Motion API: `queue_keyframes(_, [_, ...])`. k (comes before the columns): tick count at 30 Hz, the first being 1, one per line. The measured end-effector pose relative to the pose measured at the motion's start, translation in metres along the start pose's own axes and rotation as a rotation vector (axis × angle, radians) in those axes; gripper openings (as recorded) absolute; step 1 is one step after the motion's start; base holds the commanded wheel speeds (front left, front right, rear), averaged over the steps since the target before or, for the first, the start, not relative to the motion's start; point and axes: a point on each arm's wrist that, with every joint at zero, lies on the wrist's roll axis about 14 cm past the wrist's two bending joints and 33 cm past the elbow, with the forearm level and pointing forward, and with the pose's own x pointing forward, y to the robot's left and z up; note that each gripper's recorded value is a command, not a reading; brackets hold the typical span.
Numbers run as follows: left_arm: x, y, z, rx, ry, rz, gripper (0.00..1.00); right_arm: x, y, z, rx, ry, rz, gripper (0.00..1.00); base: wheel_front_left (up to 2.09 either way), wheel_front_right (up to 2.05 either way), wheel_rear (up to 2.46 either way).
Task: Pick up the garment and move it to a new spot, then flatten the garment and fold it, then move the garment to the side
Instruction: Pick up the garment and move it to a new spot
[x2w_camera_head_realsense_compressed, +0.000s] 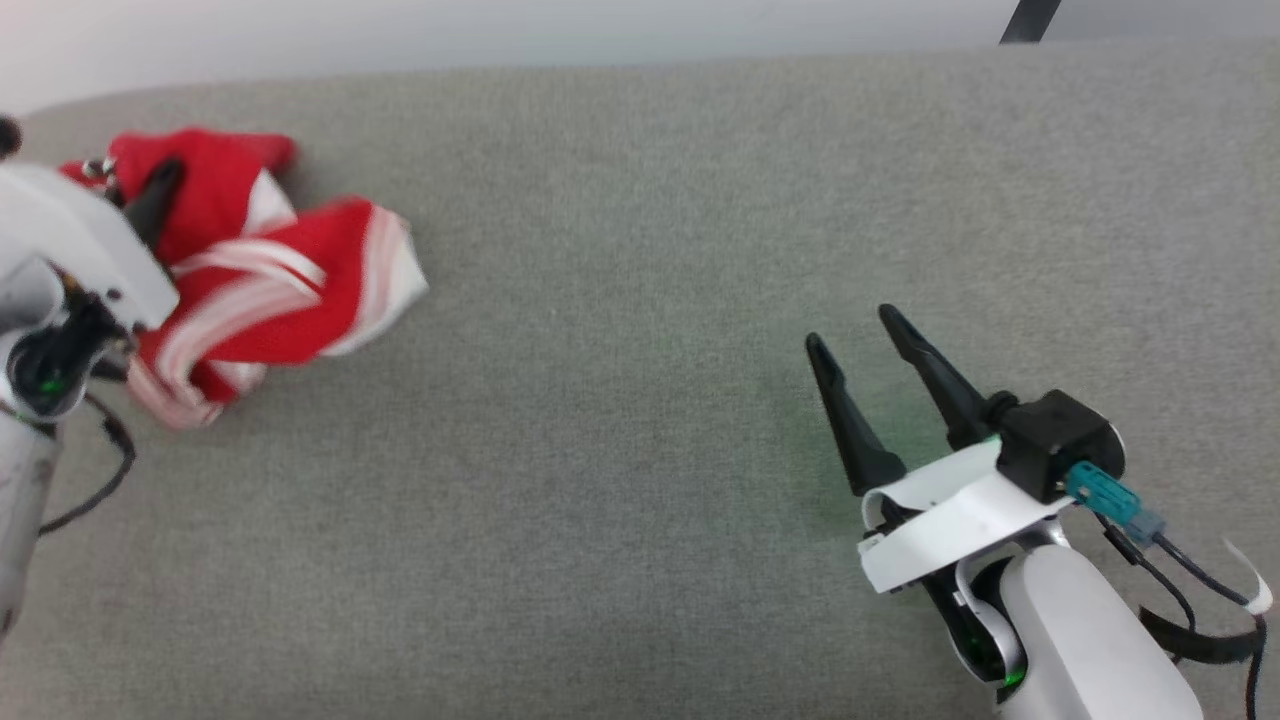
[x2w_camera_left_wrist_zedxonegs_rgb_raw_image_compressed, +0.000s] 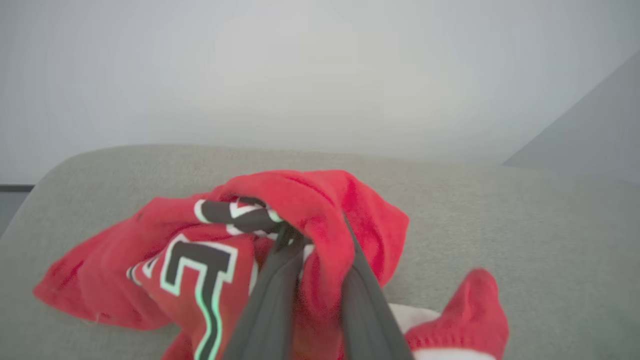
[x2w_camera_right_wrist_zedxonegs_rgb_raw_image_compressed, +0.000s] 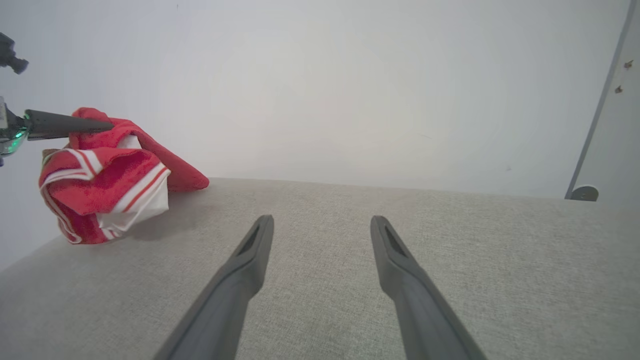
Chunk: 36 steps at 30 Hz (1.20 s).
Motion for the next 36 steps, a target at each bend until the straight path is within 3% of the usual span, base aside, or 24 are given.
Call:
queue_keyframes(5, [-0.004,-0.071,0.045,0.084,-0.105,-0.18,0.0,-0.016,-0.016,0.017,0.013,-0.042,-0.078,1.0,0.0,0.0,0.0])
queue_keyframes(12, [-0.008,-0.199,0.054,0.162,-0.127,-0.504,0.0,-0.042,-0.052,0.035,0.006,-0.09,-0.212,1.0,0.0,0.0,0.0])
queue_keyframes(17, [-0.026,-0.289,0.05,0.108,-0.108,-0.763,0.0,-0.066,-0.085,0.046,0.0,-0.122,-0.332,1.0,0.0,0.0,0.0])
queue_keyframes(22, [-0.041,-0.358,0.029,0.051,-0.015,-0.954,0.0,-0.088,-0.112,0.051,-0.002,-0.141,-0.438,1.0,0.0,0.0,0.0])
queue_keyframes(28, [-0.015,-0.379,-0.031,0.078,0.164,-0.957,0.0,-0.106,-0.134,0.052,-0.002,-0.147,-0.521,1.0,0.0,0.0,0.0])
queue_keyframes(36, [0.059,-0.349,-0.088,0.104,0.309,-0.77,0.0,-0.117,-0.153,0.05,0.028,-0.152,-0.585,1.0,0.0,0.0,0.0])
